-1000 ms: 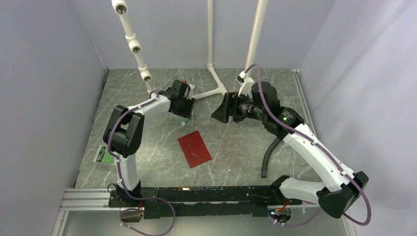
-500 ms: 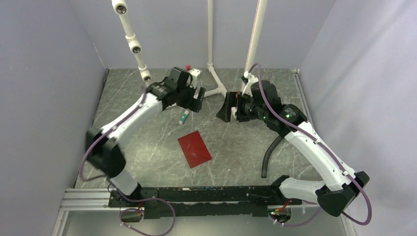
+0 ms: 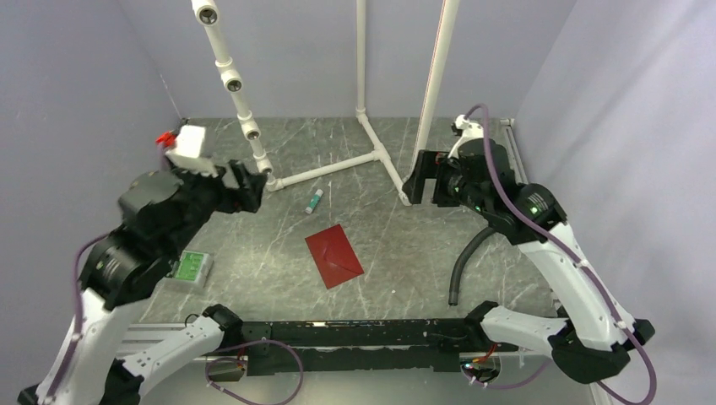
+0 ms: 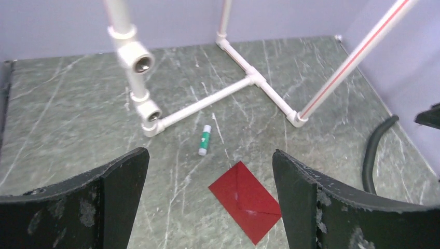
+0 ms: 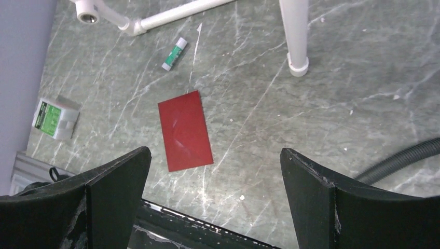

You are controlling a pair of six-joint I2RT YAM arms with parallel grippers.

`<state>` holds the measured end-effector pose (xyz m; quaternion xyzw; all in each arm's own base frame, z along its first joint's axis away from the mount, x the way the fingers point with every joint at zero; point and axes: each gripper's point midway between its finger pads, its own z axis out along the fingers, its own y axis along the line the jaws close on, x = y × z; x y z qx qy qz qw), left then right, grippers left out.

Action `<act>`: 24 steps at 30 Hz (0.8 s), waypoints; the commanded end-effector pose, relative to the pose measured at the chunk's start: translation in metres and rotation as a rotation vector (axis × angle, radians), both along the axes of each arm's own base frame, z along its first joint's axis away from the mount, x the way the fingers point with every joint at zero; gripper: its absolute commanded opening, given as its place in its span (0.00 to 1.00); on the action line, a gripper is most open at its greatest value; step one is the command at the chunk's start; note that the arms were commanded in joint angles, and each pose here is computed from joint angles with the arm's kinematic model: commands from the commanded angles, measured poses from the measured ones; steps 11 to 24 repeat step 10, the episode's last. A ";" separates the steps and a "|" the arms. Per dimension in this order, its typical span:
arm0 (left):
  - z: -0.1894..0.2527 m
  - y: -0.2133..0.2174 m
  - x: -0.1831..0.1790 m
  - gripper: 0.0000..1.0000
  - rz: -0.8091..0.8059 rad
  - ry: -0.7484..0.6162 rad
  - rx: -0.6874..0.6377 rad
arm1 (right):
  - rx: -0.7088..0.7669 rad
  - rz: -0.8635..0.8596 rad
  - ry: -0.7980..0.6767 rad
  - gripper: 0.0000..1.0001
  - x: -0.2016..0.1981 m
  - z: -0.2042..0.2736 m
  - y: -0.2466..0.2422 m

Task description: Place the letter into the envelope and seal it

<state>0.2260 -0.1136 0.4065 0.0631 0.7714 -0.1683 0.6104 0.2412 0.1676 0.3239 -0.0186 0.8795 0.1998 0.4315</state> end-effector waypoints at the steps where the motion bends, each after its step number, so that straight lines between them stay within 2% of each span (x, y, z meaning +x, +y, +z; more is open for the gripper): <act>1: -0.003 0.045 -0.017 0.93 0.176 -0.003 -0.002 | -0.006 -0.082 -0.086 1.00 -0.013 0.029 -0.031; 6: 0.009 0.060 -0.032 0.93 0.197 -0.060 -0.030 | 0.017 -0.072 -0.156 1.00 -0.024 0.047 -0.041; 10: 0.012 0.058 -0.030 0.93 0.194 -0.043 -0.014 | 0.089 -0.072 -0.196 1.00 -0.030 0.058 -0.040; 24: 0.012 0.058 -0.030 0.93 0.194 -0.043 -0.014 | 0.089 -0.072 -0.196 1.00 -0.030 0.058 -0.040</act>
